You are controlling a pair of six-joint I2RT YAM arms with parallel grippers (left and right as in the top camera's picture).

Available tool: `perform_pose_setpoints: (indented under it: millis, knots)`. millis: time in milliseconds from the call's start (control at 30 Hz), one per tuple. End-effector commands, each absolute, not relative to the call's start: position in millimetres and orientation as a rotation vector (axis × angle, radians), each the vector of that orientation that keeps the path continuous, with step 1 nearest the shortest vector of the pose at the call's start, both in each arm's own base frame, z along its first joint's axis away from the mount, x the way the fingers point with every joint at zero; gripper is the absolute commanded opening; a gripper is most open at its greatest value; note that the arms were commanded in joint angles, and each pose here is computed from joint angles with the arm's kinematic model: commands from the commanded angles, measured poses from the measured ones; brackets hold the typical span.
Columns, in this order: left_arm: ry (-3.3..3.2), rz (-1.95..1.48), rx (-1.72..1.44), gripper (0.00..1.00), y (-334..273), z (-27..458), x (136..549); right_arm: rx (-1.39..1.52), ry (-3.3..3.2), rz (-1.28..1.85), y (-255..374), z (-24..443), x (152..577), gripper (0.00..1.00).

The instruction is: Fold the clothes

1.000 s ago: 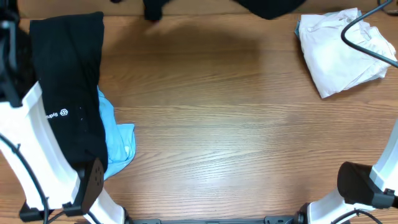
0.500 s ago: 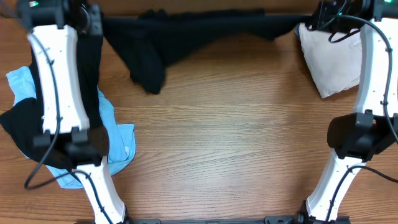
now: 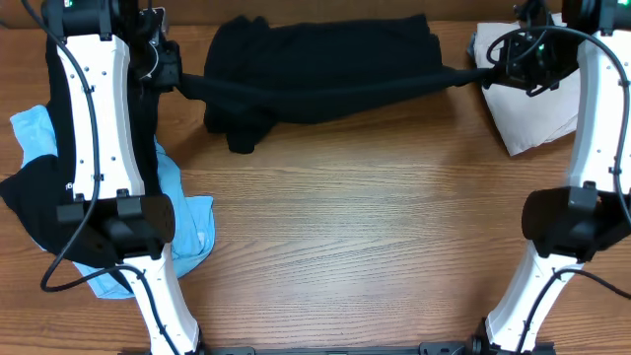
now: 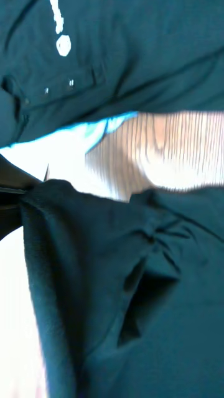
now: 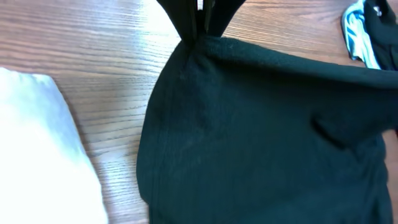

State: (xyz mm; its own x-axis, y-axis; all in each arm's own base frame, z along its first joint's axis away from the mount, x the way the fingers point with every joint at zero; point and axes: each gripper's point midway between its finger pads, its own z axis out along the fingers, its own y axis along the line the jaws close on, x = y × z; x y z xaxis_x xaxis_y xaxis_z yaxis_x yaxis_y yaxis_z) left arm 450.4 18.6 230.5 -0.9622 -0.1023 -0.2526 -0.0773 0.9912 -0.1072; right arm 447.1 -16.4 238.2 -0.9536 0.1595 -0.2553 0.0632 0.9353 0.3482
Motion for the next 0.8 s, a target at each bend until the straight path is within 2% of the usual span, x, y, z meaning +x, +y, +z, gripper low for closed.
perform_pose_setpoints:
  millis: [0, 267, 533, 767]
  knots:
    - [2.832, -0.205, -0.071, 0.04, -7.2, 263.8, 424.3, 0.221, 2.696, 0.43, -19.4, 295.5, 417.5, 0.04]
    - [3.011, -0.178, -0.077, 0.05, -13.5, 239.4, 344.9, 0.344, 2.839, 0.394, -13.0, 269.8, 332.6, 0.04]
    - [3.103, -0.209, -0.168, 0.04, -21.7, 189.1, 276.1, 0.658, 2.964, 0.319, -10.3, 199.4, 245.1, 0.04]
    - [3.151, -0.205, -0.274, 0.04, -29.3, 142.8, 231.1, 1.01, 3.025, 0.339, 0.7, 146.6, 200.9, 0.04]
